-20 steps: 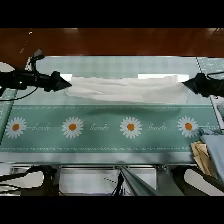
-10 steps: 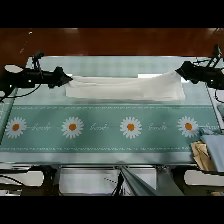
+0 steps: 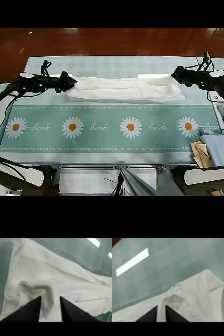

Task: Fold the shirts.

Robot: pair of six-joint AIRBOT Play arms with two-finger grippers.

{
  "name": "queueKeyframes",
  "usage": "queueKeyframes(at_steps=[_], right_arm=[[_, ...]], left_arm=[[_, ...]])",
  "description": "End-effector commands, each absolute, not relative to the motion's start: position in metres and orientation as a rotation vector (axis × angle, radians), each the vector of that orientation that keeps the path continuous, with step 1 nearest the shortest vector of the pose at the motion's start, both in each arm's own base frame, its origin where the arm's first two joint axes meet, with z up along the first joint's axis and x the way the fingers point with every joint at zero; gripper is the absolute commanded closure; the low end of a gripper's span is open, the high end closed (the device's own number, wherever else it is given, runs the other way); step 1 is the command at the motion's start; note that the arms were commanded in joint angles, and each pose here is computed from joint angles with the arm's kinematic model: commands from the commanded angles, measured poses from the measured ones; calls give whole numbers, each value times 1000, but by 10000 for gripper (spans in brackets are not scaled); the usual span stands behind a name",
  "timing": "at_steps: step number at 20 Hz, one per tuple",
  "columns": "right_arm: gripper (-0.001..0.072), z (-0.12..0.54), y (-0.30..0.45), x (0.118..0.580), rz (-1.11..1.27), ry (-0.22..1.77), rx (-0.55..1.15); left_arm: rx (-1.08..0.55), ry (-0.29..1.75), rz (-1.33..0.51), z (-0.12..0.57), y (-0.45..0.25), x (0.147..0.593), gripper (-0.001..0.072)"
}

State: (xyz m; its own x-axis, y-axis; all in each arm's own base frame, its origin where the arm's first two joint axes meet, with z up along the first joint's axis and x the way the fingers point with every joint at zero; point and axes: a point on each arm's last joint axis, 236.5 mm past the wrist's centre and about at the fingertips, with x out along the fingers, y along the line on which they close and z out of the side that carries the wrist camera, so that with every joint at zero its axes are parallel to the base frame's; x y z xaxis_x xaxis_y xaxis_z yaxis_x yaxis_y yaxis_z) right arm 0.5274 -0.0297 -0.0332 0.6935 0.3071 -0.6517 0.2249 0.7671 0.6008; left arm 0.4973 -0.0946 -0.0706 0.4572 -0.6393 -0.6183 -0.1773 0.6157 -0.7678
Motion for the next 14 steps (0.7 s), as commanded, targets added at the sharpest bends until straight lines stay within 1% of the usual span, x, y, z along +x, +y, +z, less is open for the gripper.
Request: queueKeyframes(at_steps=[1, 4, 5, 6, 7, 8, 10, 11, 14], right_arm=[[170, -25, -41, 528, 40, 796, 678], [167, 4, -81, 510, 1, 778, 519], [167, 7, -101, 496, -48, 806, 473], [165, 4, -121, 478, -112, 857, 450], [148, -3, -135, 460, -159, 920, 441], [103, -13, -143, 441, -171, 994, 450], [100, -33, -135, 417, -124, 1109, 549], [100, -40, -125, 412, -72, 1144, 609], [98, -58, -89, 423, 45, 1167, 816]], left_arm=[[-931, 1116, -373, -67, -90, 492, 212], [-975, 1157, -488, -38, -79, 477, 219], [-985, 1162, -517, -29, -73, 471, 293], [-987, 1156, -528, -20, -68, 468, 334], [-984, 1145, -536, -12, -65, 467, 334], [-971, 1133, -546, -5, -64, 466, 333], [-947, 1115, -563, 6, -67, 464, 334], [-937, 1111, -572, 10, -70, 464, 334], [-906, 1113, -605, 17, -85, 461, 334]])
